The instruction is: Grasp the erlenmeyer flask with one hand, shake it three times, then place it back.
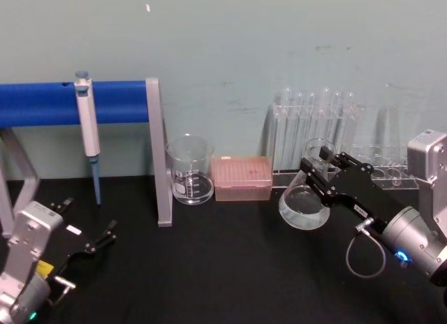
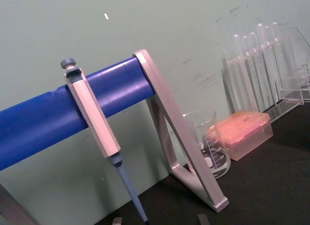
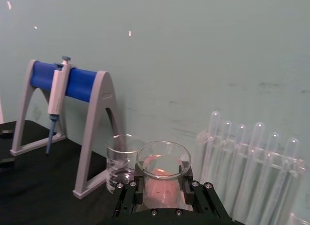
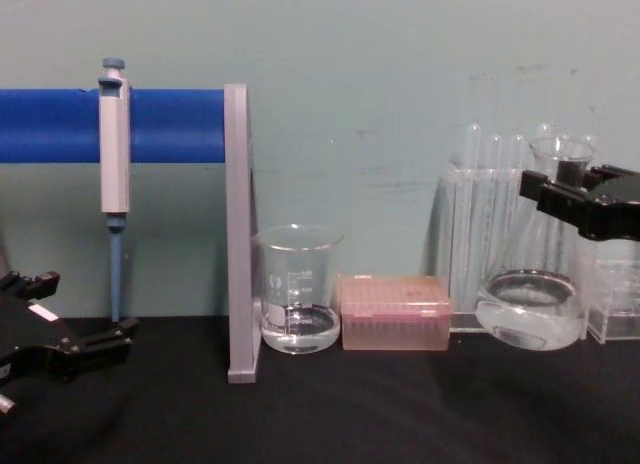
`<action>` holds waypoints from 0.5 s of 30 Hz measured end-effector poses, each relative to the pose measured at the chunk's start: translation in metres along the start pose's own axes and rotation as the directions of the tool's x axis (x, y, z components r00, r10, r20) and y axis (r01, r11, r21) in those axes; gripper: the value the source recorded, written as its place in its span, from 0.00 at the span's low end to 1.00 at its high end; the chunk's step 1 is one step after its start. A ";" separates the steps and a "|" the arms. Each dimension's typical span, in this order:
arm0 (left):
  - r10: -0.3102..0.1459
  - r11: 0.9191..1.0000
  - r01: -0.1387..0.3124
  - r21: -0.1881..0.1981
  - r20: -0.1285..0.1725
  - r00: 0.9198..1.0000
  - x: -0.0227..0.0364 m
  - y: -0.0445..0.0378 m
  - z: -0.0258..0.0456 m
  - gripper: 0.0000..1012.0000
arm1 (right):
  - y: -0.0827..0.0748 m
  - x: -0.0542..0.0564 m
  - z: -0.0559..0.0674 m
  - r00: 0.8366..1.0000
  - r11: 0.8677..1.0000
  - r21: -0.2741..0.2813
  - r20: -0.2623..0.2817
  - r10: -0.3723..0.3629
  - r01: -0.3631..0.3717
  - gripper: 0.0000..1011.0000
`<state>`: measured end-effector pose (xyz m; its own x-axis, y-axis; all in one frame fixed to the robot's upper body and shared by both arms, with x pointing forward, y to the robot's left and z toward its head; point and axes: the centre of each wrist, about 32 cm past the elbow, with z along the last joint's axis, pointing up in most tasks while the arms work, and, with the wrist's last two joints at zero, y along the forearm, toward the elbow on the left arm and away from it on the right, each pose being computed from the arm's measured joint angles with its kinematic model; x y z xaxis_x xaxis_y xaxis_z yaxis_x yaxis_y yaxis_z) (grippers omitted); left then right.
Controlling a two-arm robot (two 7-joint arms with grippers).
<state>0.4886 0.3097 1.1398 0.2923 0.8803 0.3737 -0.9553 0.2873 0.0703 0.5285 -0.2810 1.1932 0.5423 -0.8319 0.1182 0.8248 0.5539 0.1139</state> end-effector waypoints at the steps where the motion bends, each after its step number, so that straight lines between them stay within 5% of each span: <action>1: 0.000 1.000 0.000 0.000 0.000 1.000 0.0000 0.0000 0.0000 0.99 | 0.000 0.000 0.000 1.000 1.000 0.001 -0.001 0.003 -0.003 0.44; 15: 0.000 1.000 0.000 0.000 0.000 1.000 0.0000 0.0000 0.0000 0.99 | 0.013 -0.016 0.001 0.990 0.990 0.019 -0.021 0.140 -0.140 0.44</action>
<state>0.4886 0.3097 1.1398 0.2923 0.8803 0.3737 -0.9552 0.2873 0.0703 0.5302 -0.2600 1.1935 0.6556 -0.7467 0.1123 0.7379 0.6651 0.1148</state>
